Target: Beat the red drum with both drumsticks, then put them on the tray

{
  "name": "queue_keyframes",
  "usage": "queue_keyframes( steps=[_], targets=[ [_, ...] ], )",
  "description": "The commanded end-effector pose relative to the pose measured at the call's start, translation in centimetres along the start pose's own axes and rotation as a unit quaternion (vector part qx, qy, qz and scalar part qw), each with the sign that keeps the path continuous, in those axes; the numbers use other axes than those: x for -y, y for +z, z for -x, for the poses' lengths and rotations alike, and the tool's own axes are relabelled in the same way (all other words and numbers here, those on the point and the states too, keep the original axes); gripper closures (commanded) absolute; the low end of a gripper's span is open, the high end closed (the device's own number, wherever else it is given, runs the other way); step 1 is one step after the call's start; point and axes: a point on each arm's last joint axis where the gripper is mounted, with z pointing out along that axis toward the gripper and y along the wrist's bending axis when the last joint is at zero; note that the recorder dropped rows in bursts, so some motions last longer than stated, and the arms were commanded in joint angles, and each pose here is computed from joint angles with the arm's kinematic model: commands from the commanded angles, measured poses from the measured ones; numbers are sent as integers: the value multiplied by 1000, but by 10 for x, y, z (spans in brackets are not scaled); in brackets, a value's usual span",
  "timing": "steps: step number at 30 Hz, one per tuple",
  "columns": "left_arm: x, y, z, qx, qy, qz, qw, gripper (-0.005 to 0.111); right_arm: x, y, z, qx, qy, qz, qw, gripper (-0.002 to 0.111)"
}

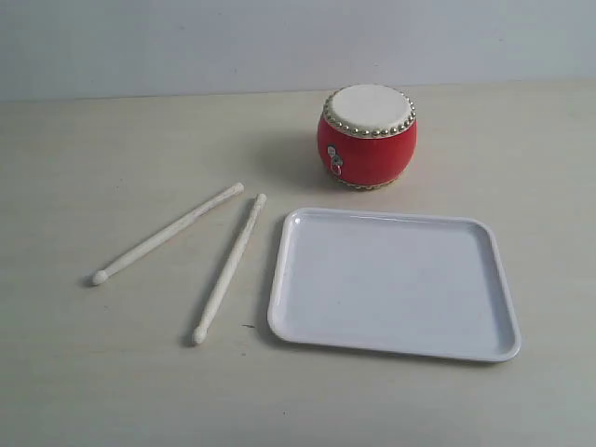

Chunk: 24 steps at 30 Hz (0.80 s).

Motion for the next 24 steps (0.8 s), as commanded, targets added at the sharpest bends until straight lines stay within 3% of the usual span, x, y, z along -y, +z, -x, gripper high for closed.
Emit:
queue_keyframes(
  steps=[1, 18, 24],
  targets=[
    [0, 0, 0, 4, -1, -4, 1000, 107, 1, 0, -1, 4, -4, -3, 1000, 108],
    [0, 0, 0, 4, -1, -4, 1000, 107, 1, 0, 0, 6, -9, -4, 1000, 108],
    [0, 0, 0, 4, -1, -4, 1000, 107, -4, -3, 22, 127, -6, 24, 992, 108]
  ],
)
